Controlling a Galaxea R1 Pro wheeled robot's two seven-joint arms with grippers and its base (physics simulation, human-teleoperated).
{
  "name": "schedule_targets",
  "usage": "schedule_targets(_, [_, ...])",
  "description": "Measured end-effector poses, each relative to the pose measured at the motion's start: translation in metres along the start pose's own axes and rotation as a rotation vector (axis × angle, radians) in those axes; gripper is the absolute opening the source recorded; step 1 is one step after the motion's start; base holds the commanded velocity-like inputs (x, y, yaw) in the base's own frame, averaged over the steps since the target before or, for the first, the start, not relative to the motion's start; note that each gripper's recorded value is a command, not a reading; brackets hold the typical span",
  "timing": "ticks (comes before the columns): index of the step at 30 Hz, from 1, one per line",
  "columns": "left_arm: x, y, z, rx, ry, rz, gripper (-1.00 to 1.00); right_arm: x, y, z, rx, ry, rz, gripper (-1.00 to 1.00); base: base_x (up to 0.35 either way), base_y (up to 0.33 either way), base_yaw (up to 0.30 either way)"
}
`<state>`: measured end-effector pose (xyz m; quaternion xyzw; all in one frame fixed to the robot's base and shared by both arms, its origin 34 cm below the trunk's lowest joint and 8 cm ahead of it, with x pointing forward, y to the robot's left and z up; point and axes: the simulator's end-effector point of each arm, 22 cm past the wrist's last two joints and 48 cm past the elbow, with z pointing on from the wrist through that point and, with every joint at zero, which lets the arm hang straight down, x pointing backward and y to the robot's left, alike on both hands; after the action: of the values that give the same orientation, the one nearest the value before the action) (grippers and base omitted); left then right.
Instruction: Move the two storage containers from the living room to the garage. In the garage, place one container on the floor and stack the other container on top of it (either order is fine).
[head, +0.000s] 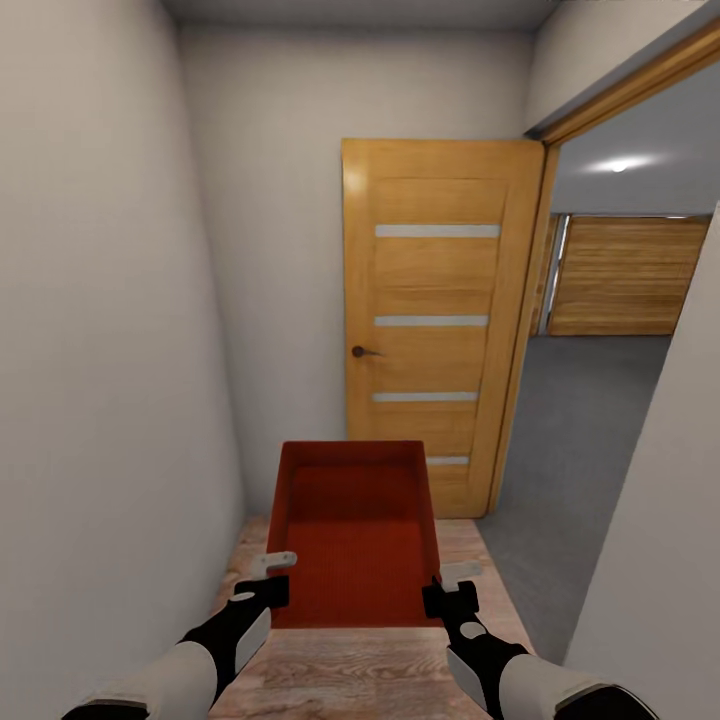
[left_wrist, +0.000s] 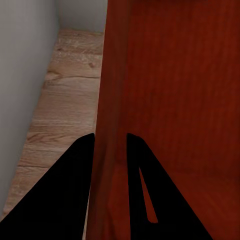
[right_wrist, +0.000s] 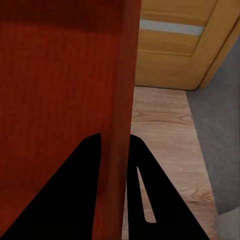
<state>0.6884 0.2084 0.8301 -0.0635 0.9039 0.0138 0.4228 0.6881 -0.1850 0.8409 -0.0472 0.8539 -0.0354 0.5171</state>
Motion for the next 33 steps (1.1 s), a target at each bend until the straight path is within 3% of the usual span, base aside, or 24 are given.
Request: schedule_targets(33, [-0.0042, -0.0008, -0.0004, 0.002, -0.009, 0.002, -1.00, -0.0024, -0.0007, -0.0003, 0.003, -0.011, 0.006, -1.00, 0.026, 0.023, -0.267])
